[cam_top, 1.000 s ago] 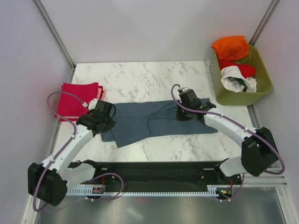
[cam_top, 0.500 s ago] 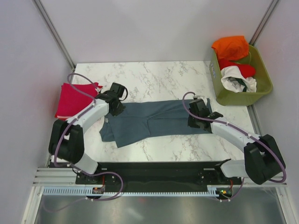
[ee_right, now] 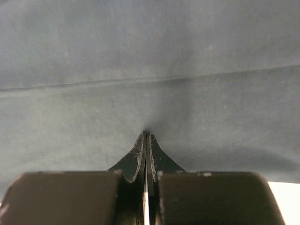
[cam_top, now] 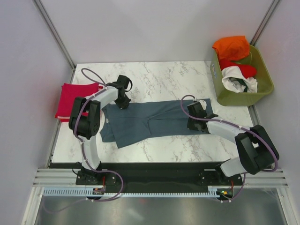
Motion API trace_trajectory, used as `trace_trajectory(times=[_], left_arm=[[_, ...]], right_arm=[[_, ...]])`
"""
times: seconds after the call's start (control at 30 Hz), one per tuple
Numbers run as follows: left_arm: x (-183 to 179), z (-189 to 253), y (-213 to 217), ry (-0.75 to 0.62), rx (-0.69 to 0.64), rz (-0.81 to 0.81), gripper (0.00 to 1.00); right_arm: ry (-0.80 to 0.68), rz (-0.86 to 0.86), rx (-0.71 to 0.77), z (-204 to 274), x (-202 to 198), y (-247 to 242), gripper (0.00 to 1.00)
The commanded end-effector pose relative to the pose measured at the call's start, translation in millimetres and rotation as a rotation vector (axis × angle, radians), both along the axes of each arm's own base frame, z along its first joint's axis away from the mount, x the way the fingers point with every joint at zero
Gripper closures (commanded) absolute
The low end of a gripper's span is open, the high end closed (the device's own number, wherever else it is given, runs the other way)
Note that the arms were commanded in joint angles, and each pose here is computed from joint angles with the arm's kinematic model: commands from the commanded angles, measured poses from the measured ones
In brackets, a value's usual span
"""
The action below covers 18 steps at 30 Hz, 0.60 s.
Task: Fold and stack the t-shirts
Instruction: Fold the tshirt
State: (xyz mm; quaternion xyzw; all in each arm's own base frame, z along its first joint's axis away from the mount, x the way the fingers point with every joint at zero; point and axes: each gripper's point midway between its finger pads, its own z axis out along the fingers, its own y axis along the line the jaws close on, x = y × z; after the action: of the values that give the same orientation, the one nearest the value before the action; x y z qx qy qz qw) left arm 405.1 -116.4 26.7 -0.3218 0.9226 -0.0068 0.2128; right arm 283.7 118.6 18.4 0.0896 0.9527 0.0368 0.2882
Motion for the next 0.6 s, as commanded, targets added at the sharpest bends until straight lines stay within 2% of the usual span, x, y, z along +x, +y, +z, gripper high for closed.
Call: trace_trajectory(times=[0.0, 0.17, 0.2, 0.27, 0.33, 0.37, 0.43, 0.47, 0.5, 0.57], left_arm=[[24.7, 3.8, -10.6, -0.014, -0.026, -0.049, 0.98], [48.4, -24.2, -16.9, 0.081, -0.005, -0.138, 0.98], [67.6, -11.4, -21.6, 0.038, -0.011, -0.15, 0.98], [78.3, -12.9, -27.1, 0.047, -0.022, -0.19, 0.98], [106.3, -13.6, -39.6, 0.014, -0.05, -0.242, 0.98], [109.6, -12.7, -47.9, 0.027, -0.089, -0.263, 0.98], [140.7, -6.5, -67.7, -0.036, -0.154, -0.305, 0.98], [146.1, -0.7, -83.0, -0.052, -0.229, -0.33, 0.98], [161.8, 16.3, -93.5, -0.113, -0.271, -0.336, 0.98], [179.2, 19.5, -116.9, -0.177, -0.386, -0.343, 0.98]], right_arm=[[0.029, -0.021, 0.033, -8.9, -5.6, 3.5, 1.0], [0.062, 0.04, 0.114, -4.0, -26.9, 27.5, 1.0], [0.062, 0.054, 0.121, -2.4, -32.1, 35.1, 1.0], [0.065, 0.092, 0.155, 0.4, -49.8, 64.1, 1.0], [0.071, 0.138, 0.214, 1.7, -60.2, 93.1, 1.0], [0.108, 0.181, 0.23, -5.0, -76.8, 114.3, 1.0], [0.088, 0.23, 0.249, -0.8, -78.7, 145.7, 1.0], [0.111, 0.277, 0.218, -11.1, -90.6, 161.0, 1.0], [0.11, 0.305, 0.213, -11.7, -92.0, 172.6, 1.0], [0.087, 0.39, 0.255, -4.9, -93.9, 213.0, 1.0]])
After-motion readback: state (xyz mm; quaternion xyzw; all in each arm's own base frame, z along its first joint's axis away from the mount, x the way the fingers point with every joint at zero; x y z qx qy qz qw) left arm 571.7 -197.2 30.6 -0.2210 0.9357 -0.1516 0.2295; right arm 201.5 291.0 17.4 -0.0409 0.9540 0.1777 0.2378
